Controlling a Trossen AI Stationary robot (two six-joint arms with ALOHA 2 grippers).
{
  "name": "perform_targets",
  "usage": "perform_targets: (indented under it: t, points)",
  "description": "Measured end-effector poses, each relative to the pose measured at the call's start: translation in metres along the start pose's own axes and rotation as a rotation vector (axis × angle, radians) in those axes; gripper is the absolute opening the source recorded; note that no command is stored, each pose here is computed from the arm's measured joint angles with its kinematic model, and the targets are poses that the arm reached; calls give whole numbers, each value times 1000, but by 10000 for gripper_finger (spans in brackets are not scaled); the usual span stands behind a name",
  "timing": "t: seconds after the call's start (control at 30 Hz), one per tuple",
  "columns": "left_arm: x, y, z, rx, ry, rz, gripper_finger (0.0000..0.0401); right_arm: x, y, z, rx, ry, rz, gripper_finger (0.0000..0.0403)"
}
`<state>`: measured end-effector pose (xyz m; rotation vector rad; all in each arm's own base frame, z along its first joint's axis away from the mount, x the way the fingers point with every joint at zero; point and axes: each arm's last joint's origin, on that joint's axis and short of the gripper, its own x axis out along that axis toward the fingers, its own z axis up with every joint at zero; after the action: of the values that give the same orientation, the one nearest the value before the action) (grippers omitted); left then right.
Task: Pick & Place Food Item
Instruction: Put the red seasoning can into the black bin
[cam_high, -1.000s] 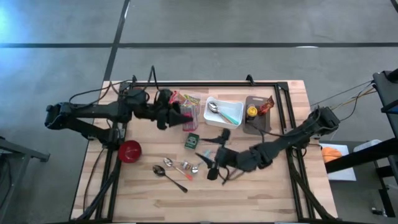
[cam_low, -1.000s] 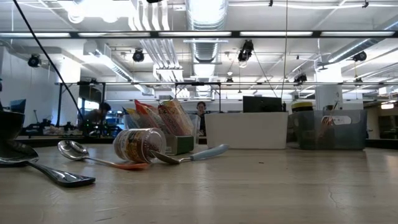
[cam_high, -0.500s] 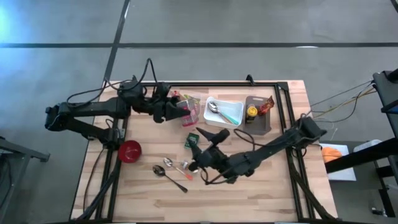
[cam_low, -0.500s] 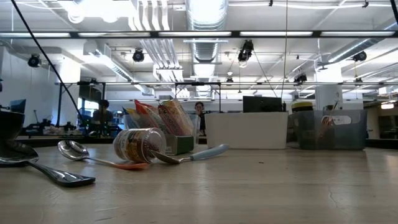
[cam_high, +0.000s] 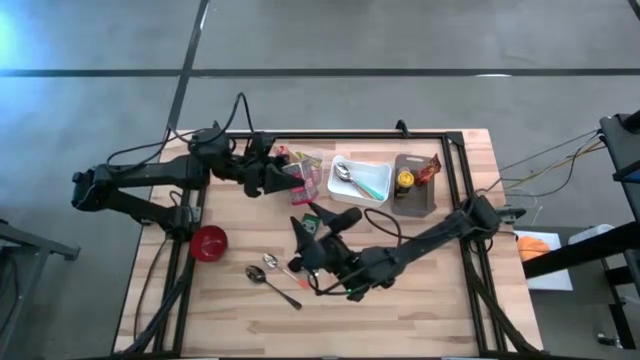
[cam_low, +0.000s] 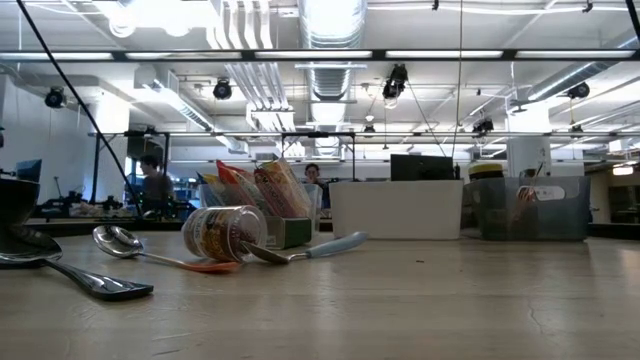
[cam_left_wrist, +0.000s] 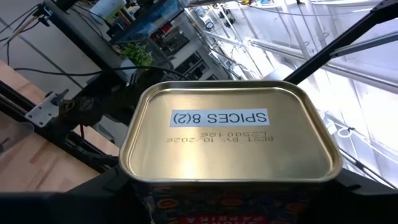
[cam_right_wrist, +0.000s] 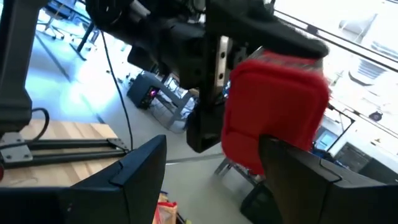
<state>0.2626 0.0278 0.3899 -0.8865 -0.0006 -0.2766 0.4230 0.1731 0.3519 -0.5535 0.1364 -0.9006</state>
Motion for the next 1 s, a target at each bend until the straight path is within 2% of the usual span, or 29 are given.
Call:
perform_targets:
  t: [0.33, 0.7, 1.0]
  points:
    - [0, 0, 0, 2, -3, -3, 297, 0, -11, 13, 17, -36, 9, 253]
    - [-1, -1, 0, 2, 28, -23, 298, 7, -13, 14, -1, -71, 18, 253]
    - [-1, -2, 0, 8, 31, -35, 298, 6, -23, 19, 48, -78, 11, 253]
